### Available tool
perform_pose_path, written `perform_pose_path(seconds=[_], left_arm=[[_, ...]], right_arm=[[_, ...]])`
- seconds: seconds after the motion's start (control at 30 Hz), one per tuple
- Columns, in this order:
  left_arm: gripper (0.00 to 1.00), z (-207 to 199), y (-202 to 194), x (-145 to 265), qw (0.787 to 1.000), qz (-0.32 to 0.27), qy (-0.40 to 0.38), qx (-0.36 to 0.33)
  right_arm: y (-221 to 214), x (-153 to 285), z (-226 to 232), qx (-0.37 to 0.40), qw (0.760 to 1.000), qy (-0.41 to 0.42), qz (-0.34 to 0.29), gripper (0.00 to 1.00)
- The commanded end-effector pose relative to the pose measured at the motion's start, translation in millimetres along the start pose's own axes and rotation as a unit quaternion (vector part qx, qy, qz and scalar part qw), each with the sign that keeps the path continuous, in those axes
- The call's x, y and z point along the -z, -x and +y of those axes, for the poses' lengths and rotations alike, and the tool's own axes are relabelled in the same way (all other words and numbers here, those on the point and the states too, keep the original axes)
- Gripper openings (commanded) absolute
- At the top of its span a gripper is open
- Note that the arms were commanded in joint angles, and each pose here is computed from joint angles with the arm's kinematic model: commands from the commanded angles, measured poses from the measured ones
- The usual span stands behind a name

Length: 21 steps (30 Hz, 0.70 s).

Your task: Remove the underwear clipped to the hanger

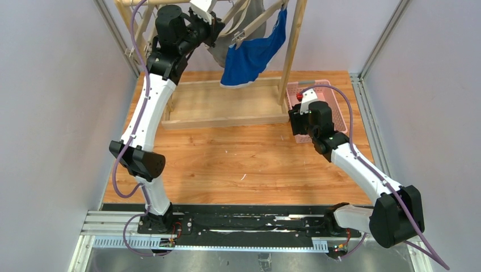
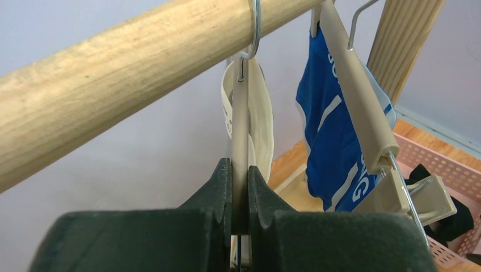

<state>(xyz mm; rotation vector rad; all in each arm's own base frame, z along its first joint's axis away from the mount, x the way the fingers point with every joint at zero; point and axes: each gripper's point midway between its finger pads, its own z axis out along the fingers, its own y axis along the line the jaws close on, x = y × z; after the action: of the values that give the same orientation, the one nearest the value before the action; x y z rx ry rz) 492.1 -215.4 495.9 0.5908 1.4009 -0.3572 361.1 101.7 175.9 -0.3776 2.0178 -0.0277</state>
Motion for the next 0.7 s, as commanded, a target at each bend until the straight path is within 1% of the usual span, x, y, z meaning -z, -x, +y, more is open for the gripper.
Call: perform_pose_path(seconds=[0.0, 0.53, 0.67], left_arm=[[0.00, 9, 57, 20, 0.997, -0.074, 0.036, -0.011], [0.00, 10, 70, 49, 0.994, -0.092, 0.059, -0.024], [0.00, 10, 69, 55, 0.994, -0.082, 0.061, -0.031]], right_arm=[[-1, 0, 3, 0.008, 1.000, -0.003, -0.005, 0.70], [-4, -3, 5, 0.006, 1.000, 0.000, -0.001, 0.70], [-4, -3, 5, 0.005, 1.000, 0.002, -0.001, 0.71]])
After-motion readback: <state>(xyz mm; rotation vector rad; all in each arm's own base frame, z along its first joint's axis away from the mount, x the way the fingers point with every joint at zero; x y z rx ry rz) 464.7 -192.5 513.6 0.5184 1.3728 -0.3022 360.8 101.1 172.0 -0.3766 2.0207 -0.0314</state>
